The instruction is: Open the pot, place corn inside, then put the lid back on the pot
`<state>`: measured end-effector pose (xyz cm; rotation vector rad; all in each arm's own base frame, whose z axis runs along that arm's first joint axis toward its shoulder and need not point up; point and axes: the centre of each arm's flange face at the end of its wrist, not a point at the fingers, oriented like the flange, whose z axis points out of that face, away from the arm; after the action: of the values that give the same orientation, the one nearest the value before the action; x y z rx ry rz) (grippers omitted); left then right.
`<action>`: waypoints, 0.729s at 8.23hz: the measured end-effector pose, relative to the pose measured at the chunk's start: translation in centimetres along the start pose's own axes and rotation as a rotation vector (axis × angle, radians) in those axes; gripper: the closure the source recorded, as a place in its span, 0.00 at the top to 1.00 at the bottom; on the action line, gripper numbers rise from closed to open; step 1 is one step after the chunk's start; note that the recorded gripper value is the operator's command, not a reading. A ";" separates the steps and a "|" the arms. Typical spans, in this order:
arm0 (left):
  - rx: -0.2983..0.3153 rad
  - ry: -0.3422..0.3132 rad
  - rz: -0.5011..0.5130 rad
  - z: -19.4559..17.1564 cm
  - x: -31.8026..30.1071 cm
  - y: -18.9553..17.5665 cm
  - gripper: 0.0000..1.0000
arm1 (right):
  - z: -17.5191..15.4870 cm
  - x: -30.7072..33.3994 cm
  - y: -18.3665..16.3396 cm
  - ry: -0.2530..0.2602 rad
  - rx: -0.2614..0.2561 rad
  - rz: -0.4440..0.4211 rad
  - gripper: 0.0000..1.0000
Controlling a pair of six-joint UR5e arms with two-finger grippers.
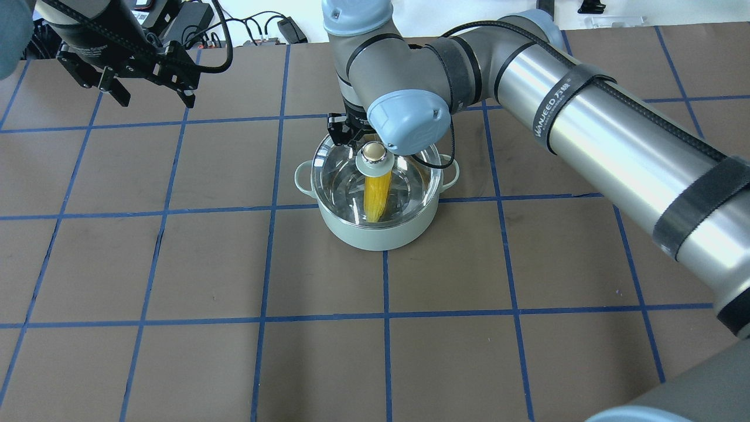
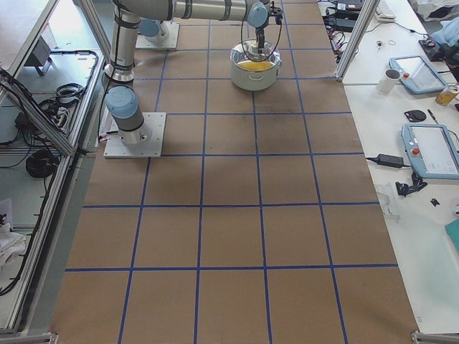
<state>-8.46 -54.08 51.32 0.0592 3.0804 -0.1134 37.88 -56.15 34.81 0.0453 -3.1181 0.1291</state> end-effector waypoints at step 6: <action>-0.029 0.003 0.004 -1.2 0.3 1.4 1.00 | -14.1 16.8 -1.2 -0.025 0.104 -0.102 1.00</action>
<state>-8.75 -52.57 52.43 0.0638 3.0837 -0.0678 21.43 -56.63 49.30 0.2093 -3.1226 0.2909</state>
